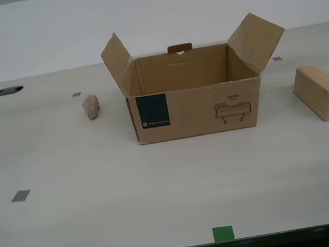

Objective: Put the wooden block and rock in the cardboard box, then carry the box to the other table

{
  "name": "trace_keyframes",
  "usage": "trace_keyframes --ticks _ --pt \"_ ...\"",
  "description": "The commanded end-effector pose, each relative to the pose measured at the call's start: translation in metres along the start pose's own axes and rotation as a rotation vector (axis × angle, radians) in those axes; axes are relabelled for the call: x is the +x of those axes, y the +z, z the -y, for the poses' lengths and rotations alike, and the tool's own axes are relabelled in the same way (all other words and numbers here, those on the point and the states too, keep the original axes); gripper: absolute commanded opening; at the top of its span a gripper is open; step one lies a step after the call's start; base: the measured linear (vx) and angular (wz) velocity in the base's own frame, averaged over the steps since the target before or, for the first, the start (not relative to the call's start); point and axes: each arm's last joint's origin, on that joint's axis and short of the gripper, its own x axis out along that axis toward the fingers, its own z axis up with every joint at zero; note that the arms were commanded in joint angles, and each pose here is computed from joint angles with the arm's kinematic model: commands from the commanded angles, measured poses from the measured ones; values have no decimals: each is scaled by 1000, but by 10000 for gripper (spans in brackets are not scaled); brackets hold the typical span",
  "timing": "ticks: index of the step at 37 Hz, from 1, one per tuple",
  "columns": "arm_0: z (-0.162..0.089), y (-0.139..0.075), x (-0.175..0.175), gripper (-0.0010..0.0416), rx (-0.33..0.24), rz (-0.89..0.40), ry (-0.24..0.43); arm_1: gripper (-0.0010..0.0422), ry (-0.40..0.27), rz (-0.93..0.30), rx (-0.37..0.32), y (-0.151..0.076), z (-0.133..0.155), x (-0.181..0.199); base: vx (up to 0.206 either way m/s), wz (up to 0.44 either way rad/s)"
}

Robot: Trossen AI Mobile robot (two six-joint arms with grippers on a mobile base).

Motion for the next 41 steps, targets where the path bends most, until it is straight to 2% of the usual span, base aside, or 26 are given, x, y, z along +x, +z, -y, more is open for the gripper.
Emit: trace_keyframes --ticks 1,13,20,25,27,41 --pt "0 1 0 184 0 4 0 249 0 3 -7 0 0 0 0 0" --pt "0 1 0 338 0 3 0 336 0 2 -10 0 0 0 0 0" --pt "0 0 0 406 0 3 0 377 0 2 -18 0 0 0 0 0" --pt "0 0 0 383 -1 2 0 404 0 2 -18 0 0 0 0 0" --pt "0 0 0 380 -1 2 0 397 0 2 -18 0 0 0 0 0" --pt "0 0 0 396 0 2 0 401 0 -2 -17 0 0 0 0 0"
